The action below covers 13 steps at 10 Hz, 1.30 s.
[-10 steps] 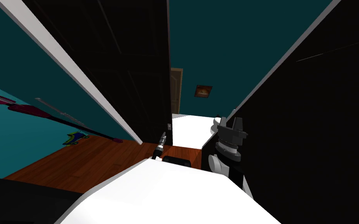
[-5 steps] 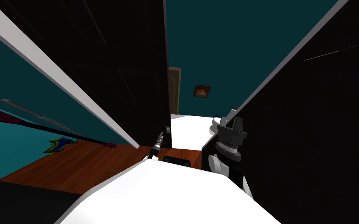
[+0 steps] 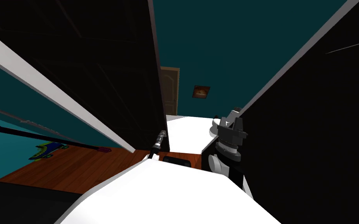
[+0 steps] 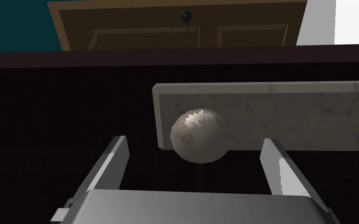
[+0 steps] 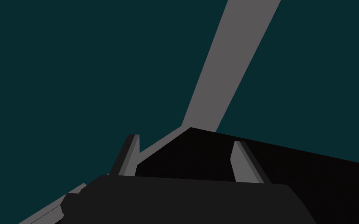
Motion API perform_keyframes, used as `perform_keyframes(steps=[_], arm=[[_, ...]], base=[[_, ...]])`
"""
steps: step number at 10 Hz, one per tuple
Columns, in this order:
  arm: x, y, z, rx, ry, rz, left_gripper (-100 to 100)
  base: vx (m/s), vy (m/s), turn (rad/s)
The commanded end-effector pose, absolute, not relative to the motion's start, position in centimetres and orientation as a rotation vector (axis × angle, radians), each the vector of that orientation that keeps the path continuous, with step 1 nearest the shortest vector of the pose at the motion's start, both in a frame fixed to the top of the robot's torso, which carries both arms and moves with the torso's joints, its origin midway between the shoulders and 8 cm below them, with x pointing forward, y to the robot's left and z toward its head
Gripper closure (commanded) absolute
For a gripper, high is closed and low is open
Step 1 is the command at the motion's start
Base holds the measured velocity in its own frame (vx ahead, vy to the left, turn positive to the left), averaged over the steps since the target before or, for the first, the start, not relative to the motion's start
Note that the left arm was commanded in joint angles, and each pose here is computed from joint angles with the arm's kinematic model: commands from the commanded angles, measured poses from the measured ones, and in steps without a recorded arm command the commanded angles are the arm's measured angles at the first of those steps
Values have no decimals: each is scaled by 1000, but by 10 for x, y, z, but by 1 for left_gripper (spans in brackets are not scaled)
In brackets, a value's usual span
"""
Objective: Pull the door open
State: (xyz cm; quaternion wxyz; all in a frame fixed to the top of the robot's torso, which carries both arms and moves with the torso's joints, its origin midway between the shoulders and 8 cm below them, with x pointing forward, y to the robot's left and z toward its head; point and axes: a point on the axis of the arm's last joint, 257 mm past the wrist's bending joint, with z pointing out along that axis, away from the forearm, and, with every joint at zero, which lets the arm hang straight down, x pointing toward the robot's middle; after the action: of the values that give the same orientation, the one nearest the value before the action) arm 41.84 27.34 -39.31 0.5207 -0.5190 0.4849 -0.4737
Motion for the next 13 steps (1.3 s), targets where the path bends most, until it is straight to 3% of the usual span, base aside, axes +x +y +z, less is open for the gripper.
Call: perform_keyframes(steps=[1, 2, 7, 13], arm=[[418, 273, -393, -1244, 1162, -1135, -100], [418, 273, -393, -1244, 1162, -1135, 100], [418, 273, -393, -1244, 1162, -1135, 100], [422, 294, -393, -1228, 1181, -1162, 100]], base=[[75, -24, 16], [-20, -1, 9], [-12, 4, -10], [-159, 53, -225]])
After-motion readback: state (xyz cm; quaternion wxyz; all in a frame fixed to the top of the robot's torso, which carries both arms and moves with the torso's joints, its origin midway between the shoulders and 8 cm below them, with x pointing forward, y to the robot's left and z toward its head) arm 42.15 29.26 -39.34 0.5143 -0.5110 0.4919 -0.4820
